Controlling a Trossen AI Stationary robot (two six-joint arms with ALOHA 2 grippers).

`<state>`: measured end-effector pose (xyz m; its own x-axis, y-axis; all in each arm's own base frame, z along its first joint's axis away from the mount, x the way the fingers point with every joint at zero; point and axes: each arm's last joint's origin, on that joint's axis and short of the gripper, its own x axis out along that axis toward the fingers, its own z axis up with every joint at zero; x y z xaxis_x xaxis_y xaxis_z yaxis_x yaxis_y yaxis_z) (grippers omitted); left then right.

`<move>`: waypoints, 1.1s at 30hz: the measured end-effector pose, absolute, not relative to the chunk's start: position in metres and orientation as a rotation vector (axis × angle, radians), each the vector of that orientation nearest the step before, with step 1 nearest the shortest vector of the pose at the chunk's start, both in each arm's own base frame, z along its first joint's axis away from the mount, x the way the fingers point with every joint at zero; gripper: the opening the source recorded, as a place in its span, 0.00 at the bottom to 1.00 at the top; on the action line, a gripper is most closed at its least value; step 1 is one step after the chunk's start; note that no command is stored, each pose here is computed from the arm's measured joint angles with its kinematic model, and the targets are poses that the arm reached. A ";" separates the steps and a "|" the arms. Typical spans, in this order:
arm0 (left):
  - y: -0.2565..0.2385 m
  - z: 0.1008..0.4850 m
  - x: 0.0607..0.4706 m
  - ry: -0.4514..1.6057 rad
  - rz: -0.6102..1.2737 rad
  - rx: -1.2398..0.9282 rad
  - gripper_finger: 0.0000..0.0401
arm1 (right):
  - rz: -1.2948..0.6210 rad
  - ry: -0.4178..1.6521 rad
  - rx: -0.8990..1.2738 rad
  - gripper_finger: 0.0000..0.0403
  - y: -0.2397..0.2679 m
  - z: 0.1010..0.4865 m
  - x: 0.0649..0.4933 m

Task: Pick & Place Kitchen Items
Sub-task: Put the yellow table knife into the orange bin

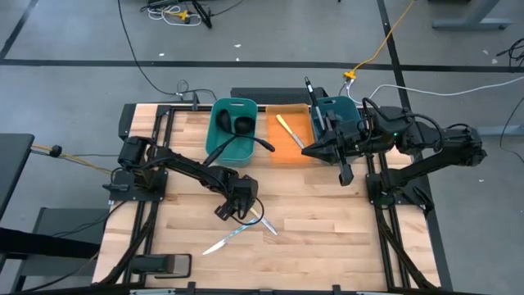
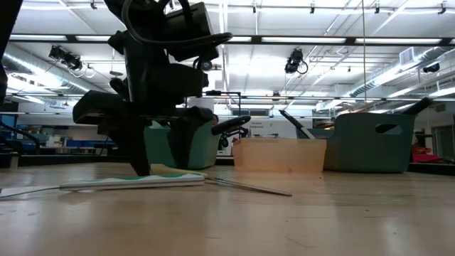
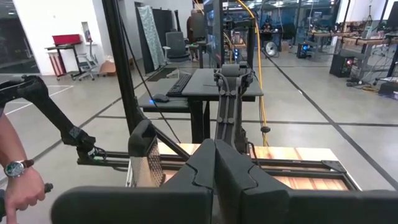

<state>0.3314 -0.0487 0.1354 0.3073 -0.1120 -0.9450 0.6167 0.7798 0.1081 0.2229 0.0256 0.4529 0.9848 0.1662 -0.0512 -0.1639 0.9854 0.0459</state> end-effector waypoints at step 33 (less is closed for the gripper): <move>-0.044 0.134 0.328 1.216 -0.514 0.490 0.46 | 0.166 0.053 0.041 0.02 0.026 0.453 0.223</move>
<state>0.3276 -0.0441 0.1338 0.2633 -0.1087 -0.9586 0.6122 0.7868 0.0789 0.2229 0.0256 0.4531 0.9848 0.1662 -0.0497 -0.1640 0.9854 0.0451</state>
